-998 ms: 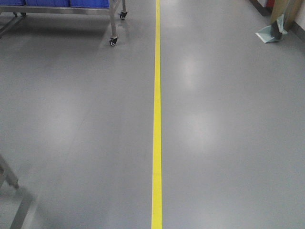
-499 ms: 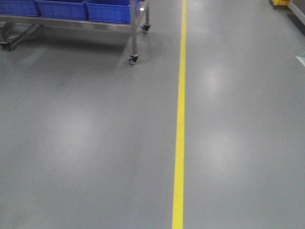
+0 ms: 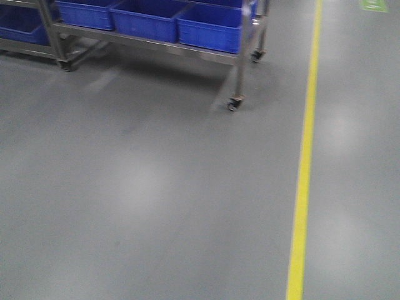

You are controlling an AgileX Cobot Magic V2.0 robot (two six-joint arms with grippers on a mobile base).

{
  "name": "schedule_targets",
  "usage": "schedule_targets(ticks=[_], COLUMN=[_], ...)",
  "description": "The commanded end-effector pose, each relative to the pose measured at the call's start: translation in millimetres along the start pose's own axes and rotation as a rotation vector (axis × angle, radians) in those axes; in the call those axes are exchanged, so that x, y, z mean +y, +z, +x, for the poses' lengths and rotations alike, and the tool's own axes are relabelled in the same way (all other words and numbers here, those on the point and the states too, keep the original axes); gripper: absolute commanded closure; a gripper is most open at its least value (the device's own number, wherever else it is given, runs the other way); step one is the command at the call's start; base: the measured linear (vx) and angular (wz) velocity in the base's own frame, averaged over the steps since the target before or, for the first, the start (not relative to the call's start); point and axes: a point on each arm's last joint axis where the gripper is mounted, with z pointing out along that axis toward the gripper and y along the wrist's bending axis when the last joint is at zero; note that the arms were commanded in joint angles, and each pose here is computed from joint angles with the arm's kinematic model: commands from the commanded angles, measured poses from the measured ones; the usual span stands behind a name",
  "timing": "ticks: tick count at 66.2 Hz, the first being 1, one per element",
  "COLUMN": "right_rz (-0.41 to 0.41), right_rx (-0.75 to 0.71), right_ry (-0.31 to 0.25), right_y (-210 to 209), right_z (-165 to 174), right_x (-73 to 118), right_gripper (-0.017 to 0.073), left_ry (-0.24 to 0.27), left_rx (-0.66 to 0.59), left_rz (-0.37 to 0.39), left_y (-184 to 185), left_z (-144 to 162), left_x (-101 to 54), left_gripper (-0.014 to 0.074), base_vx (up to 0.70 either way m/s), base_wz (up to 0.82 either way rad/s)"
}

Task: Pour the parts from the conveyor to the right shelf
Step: 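Drive into the aisle between shelves of blue bins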

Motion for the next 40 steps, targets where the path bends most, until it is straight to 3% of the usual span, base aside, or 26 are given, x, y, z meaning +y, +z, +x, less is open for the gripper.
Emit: schedule_targets(ticks=[1, 40], right_rz=[0.016, 0.016], right_rx=[-0.083, -0.083], right_ry=[-0.012, -0.013], right_y=[-0.3, -0.3], right_z=[-14.6, -14.5], right_x=[-1.9, -1.9], right_gripper=[0.0564, 0.0564], left_ry=[-0.004, -0.004], left_rx=[-0.076, -0.076], left_rz=[0.027, 0.027], left_y=[-0.6, -0.6], left_z=[-13.8, -13.8], left_x=[-2.7, -2.7], left_gripper=[0.06, 0.06], base_vx=[0.75, 0.75], base_wz=[0.51, 0.55])
